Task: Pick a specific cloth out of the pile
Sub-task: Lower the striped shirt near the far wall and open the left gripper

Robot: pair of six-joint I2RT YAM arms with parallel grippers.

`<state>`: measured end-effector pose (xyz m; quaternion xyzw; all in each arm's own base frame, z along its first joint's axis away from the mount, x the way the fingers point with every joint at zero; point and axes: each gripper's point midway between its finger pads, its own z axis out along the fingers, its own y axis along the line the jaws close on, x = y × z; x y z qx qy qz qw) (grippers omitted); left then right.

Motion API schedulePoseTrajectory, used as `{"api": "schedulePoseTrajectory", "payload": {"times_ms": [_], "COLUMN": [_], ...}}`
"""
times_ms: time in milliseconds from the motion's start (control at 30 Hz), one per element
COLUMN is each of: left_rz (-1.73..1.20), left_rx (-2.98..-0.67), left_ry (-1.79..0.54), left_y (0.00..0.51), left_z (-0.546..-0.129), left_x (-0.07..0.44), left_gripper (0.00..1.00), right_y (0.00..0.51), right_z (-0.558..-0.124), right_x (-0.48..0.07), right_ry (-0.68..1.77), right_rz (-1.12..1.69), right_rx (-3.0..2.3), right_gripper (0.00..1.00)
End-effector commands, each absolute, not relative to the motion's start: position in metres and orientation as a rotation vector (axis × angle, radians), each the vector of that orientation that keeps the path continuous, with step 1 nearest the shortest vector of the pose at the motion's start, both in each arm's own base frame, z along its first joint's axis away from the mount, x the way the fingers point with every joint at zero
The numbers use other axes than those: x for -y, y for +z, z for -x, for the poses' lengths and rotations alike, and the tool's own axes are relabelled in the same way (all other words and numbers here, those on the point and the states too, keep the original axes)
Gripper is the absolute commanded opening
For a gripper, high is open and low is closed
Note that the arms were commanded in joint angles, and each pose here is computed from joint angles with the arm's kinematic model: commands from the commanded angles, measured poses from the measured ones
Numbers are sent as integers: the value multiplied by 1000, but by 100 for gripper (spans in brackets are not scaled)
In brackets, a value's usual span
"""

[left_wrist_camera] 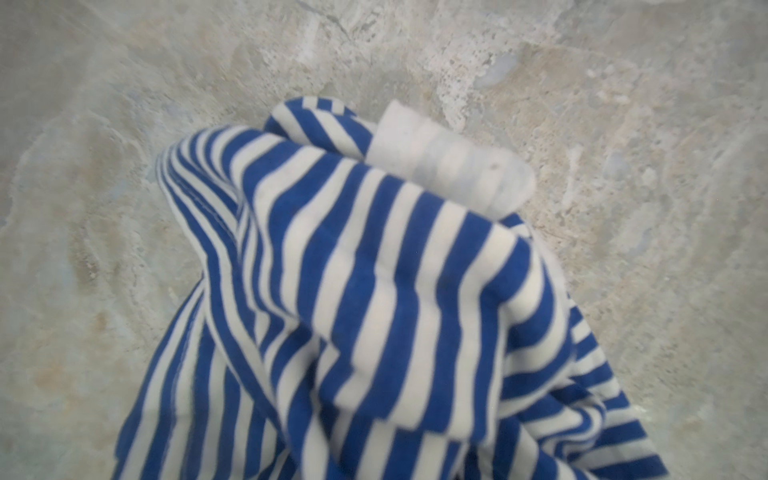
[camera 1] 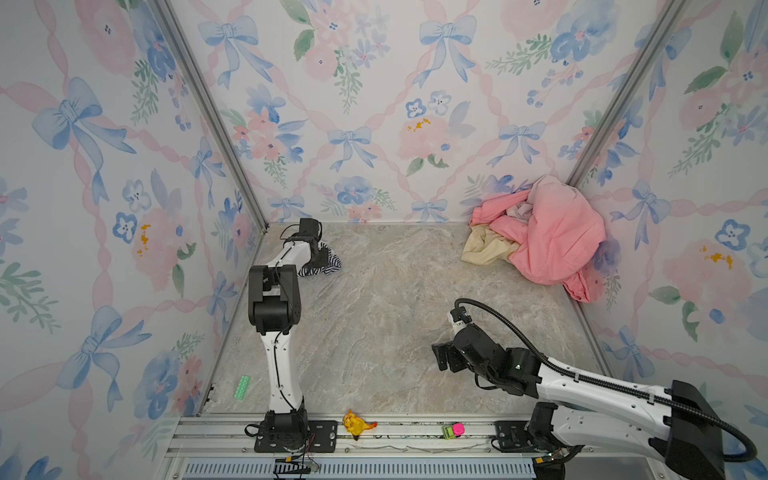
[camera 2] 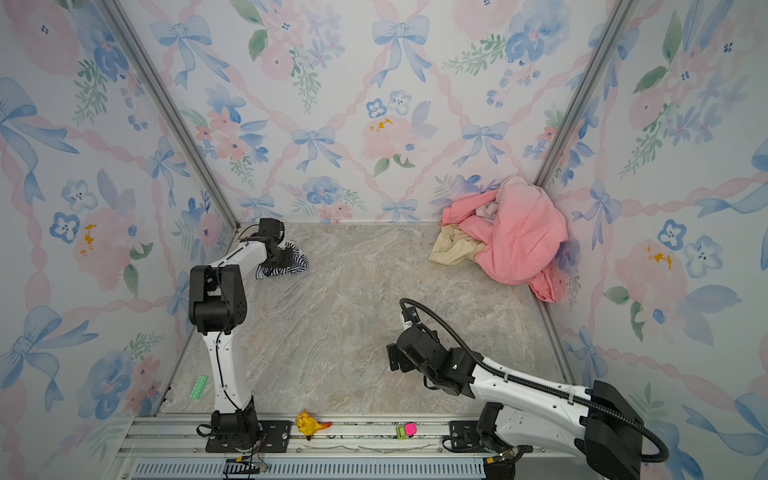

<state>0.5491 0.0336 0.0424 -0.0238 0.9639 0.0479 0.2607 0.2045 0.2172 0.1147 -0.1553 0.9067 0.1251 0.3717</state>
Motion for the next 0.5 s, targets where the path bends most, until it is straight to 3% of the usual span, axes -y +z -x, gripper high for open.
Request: {"api": "schedulePoseTrajectory", "payload": {"times_ms": [0,333,467], "left_rz": [65,113,127], "left_rx": [-2679,-2642,-2591], "left_ry": [132,114,115], "left_y": [13,27,49], "left_z": [-543,-549,-552], "left_x": [-41,-43,-43], "left_gripper": [0,1,17], "right_y": [124,125,122], "right_z": [-204,-205,-205], "right_x": [-212,-207,-209], "right_ry": [305,288,291], "right_rz": [371,353,354], "right_rx": [-2314,-2306,-2312], "right_gripper": [97,97,97]}}
